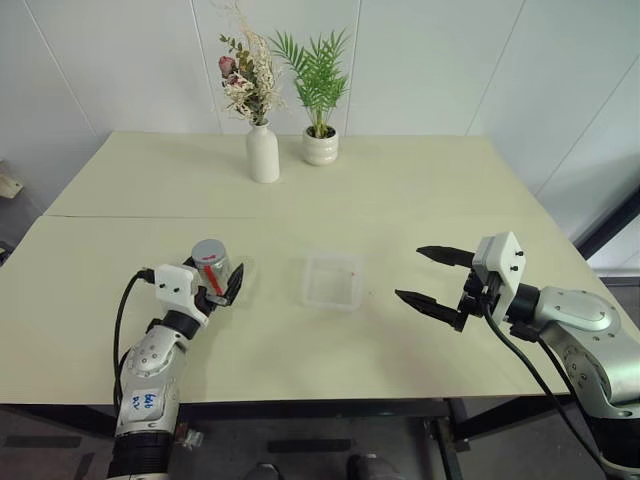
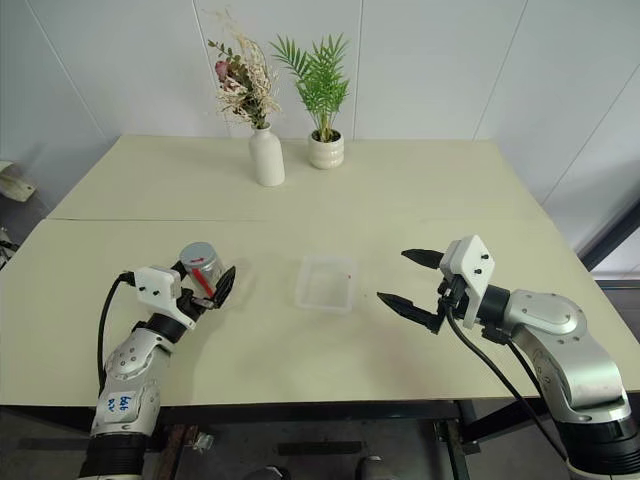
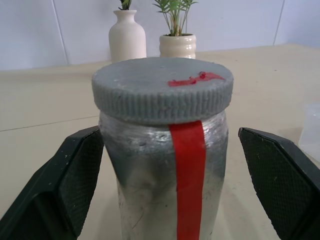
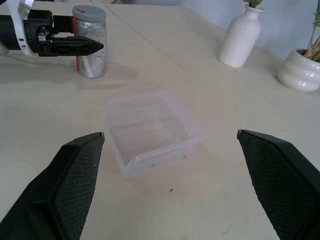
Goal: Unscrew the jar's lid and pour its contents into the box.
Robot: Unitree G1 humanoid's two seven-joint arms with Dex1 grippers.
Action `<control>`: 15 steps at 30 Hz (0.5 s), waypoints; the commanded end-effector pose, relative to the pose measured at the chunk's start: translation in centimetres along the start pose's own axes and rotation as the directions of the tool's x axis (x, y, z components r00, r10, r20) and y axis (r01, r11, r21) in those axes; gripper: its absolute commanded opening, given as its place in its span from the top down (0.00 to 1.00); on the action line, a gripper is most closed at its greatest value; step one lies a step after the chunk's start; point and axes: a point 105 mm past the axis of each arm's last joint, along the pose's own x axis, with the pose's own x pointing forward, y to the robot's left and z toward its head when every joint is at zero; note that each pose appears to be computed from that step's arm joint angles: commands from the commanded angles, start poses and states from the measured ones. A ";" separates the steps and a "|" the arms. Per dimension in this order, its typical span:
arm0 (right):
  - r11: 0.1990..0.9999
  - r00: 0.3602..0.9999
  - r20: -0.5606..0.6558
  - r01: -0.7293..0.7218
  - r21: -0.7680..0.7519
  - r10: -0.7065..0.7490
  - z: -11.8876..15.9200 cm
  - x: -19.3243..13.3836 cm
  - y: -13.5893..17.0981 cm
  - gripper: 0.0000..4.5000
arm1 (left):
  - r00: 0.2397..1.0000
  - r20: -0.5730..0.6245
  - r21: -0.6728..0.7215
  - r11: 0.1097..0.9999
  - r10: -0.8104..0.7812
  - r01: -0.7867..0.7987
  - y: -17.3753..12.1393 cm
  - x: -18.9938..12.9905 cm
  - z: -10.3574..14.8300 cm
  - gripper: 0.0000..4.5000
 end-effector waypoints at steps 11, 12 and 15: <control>0.998 0.999 0.031 0.039 -0.059 -0.037 1.7 -0.6 -0.5 0.00 | 0.998 0.039 -0.011 0.999 -0.053 0.054 -0.6 1.1 1.0 0.52; 0.997 0.998 0.038 0.042 -0.064 -0.040 2.0 -0.5 -0.5 0.00 | 0.995 0.060 -0.010 0.997 -0.081 0.082 -0.6 1.4 1.6 0.52; 0.996 0.998 0.054 0.047 -0.074 -0.043 2.8 -0.2 -0.5 0.00 | 0.981 0.104 -0.027 0.985 -0.165 0.169 -0.9 2.6 3.3 0.52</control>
